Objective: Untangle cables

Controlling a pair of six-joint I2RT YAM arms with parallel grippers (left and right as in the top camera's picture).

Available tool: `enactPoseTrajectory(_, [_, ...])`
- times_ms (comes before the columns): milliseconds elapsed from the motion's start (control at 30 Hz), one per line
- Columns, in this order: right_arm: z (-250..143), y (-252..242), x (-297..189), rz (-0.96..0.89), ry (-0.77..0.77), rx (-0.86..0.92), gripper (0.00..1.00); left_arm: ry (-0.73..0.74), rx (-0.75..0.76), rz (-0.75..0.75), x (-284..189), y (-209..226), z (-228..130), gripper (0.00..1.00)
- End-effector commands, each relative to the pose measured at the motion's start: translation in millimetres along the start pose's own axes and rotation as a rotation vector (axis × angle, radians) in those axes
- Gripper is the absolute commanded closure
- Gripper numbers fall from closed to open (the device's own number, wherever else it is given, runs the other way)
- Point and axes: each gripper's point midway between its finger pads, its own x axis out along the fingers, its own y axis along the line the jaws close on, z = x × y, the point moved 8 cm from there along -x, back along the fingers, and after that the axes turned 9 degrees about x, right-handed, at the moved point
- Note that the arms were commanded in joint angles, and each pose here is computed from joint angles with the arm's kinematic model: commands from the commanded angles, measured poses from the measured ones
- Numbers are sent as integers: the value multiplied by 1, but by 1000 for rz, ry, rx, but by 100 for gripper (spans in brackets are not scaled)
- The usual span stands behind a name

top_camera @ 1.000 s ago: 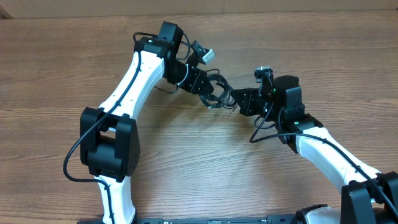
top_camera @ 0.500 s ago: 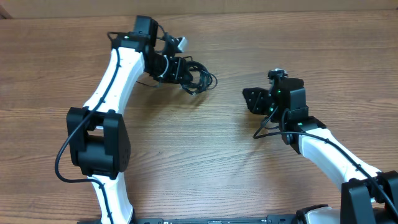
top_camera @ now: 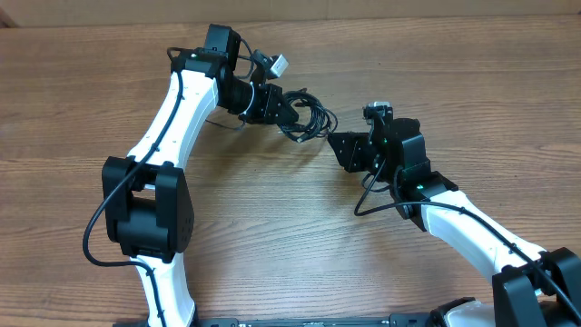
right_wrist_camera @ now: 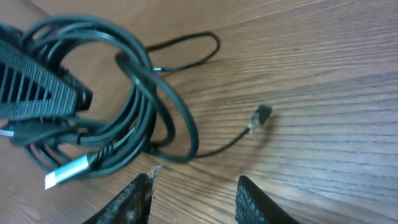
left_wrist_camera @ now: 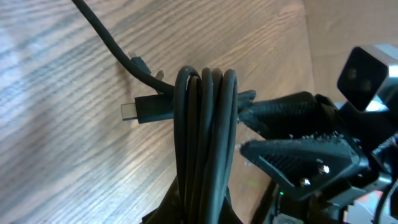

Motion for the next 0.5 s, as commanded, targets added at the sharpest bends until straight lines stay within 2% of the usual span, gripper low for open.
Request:
enactPoseTrajectory(0, [2,-1,0,-17,-24,44,59,-17,28,-56,-3,-16,5,96])
enactPoseTrajectory(200, [2,-1,0,-23,-31,72,59,7,42,-78,7,-26,3,96])
enactPoseTrajectory(467, [5,-6,0,-67,-65,126,59,8,57,-186,14,-43,4,96])
